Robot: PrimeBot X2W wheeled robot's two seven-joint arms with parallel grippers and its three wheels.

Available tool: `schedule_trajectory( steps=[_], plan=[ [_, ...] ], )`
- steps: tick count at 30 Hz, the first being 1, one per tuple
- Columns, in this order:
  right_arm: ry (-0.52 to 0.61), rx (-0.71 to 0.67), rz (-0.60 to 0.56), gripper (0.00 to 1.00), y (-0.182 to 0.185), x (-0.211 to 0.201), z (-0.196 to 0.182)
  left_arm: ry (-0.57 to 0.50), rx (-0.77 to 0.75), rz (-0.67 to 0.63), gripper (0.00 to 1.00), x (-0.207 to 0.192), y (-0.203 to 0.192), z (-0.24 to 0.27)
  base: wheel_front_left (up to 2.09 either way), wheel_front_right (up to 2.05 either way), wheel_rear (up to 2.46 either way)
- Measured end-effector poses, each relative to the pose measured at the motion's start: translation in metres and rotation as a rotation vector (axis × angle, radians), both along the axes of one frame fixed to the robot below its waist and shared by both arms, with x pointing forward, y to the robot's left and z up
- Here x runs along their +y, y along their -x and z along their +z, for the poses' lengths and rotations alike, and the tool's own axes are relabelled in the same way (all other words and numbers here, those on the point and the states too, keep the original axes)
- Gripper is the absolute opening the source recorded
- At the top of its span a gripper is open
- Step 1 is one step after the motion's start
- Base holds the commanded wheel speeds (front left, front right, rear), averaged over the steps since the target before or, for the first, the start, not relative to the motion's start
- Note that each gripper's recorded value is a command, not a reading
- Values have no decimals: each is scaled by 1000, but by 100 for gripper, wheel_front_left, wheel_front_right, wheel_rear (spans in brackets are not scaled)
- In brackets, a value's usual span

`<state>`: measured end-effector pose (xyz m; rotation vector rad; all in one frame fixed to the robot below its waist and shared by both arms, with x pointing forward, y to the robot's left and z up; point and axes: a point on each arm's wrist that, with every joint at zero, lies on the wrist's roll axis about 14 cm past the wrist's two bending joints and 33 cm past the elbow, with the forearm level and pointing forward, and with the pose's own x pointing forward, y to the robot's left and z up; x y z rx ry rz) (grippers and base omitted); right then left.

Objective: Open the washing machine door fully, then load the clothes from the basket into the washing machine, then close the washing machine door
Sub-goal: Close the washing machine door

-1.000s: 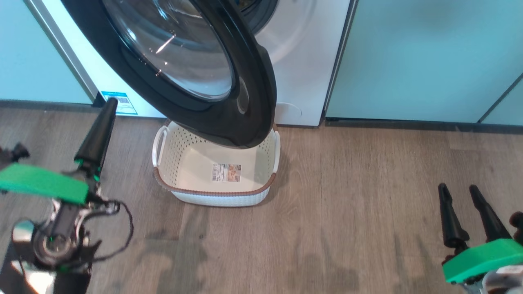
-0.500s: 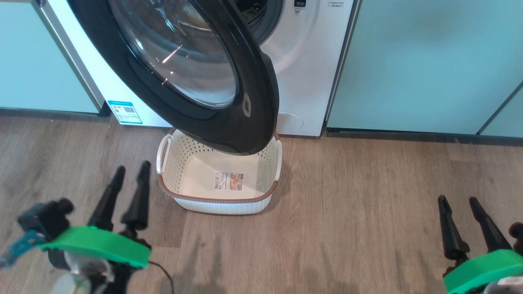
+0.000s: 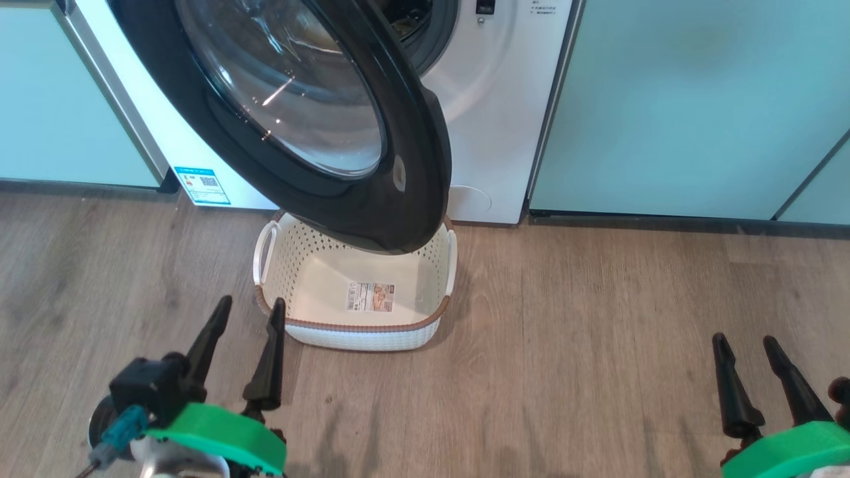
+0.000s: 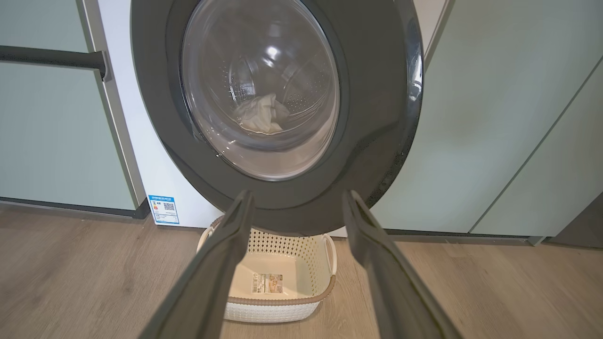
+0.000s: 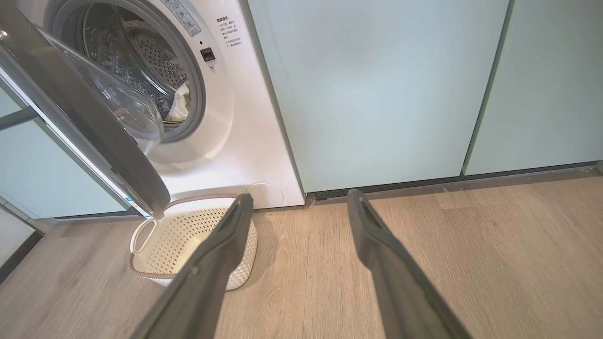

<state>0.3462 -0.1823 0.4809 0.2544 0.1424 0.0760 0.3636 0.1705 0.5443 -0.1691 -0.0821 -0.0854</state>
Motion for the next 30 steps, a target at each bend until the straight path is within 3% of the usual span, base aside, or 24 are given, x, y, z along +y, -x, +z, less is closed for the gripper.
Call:
schedule_trajectory(
  steps=[26, 28, 29, 30],
  plan=[
    [9, -6, -1, 100, -2, 1, 3, -12, 28, 12, 100, -2, 2, -9, 0, 0, 0],
    [7, -9, 8, 19, -2, 4, 4, -12, 30, 11, 100, -3, 2, -9, 0, 0, 0],
    [6, -11, 13, 0, -3, 6, 4, -12, 31, 12, 100, -3, 2, -10, 0, 0, 0],
    [3, -12, 21, 0, -3, 9, 5, -11, 33, 11, 100, -3, 2, -10, 0, 0, 0]
  ],
)
